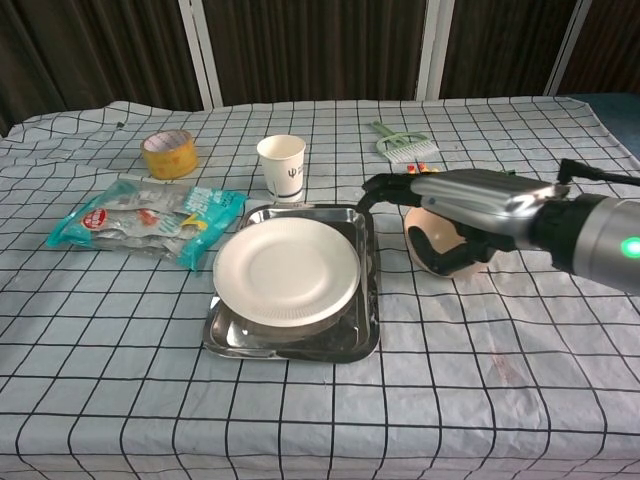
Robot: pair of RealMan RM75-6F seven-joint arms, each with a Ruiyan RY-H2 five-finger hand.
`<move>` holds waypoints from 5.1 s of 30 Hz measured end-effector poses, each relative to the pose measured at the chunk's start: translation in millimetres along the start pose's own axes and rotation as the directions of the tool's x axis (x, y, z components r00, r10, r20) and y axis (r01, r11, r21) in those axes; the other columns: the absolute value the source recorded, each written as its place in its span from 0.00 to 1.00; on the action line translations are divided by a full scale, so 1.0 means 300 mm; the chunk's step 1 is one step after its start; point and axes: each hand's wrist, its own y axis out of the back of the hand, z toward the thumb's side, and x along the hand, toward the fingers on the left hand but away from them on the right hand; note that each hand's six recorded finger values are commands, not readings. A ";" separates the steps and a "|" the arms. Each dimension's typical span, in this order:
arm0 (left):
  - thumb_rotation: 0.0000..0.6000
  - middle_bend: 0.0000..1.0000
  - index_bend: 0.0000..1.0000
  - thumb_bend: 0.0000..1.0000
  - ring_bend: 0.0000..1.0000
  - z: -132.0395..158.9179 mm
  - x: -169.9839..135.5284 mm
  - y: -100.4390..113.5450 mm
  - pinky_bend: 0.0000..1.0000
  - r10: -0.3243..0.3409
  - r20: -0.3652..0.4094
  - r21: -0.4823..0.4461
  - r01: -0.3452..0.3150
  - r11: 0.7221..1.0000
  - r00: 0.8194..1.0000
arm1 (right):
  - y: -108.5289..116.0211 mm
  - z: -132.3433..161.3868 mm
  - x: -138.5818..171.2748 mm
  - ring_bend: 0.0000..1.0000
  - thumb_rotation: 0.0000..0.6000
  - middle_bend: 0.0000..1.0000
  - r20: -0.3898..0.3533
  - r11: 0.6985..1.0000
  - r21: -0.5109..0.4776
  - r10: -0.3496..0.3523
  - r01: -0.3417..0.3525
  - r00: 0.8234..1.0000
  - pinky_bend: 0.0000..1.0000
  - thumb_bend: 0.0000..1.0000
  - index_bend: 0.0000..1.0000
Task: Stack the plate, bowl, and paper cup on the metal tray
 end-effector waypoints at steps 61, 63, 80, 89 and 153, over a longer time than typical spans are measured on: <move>1.00 0.00 0.00 0.35 0.00 -0.022 -0.013 0.024 0.00 0.010 0.000 -0.031 -0.010 0.999 1.000 | -0.161 0.372 -0.427 0.00 1.00 0.00 -0.010 0.996 0.074 0.058 -0.057 0.998 0.00 0.92 0.20; 1.00 0.00 0.00 0.35 0.00 -0.020 -0.013 0.026 0.00 0.014 0.002 -0.032 -0.014 0.999 1.000 | -0.153 0.366 -0.423 0.00 1.00 0.00 -0.007 0.996 0.069 0.055 -0.054 0.998 0.00 0.92 0.19; 1.00 0.00 0.00 0.35 0.00 -0.024 -0.007 0.021 0.00 0.011 0.002 -0.043 -0.011 0.999 1.000 | 0.000 0.236 -0.358 0.00 1.00 0.00 0.023 0.991 0.086 -0.109 0.107 0.994 0.00 0.28 0.08; 1.00 0.00 0.00 0.35 0.00 -0.024 0.000 0.008 0.00 -0.001 -0.001 -0.039 0.001 0.999 1.000 | 0.105 -0.013 -0.088 0.00 1.00 0.00 0.036 0.957 0.255 -0.153 0.139 0.988 0.00 0.25 0.14; 1.00 0.00 0.00 0.35 0.00 -0.029 0.028 -0.015 0.00 -0.009 -0.002 -0.058 0.008 0.998 1.000 | 0.059 0.042 -0.101 0.00 1.00 0.00 -0.070 0.945 0.217 -0.235 0.245 0.969 0.00 0.46 0.65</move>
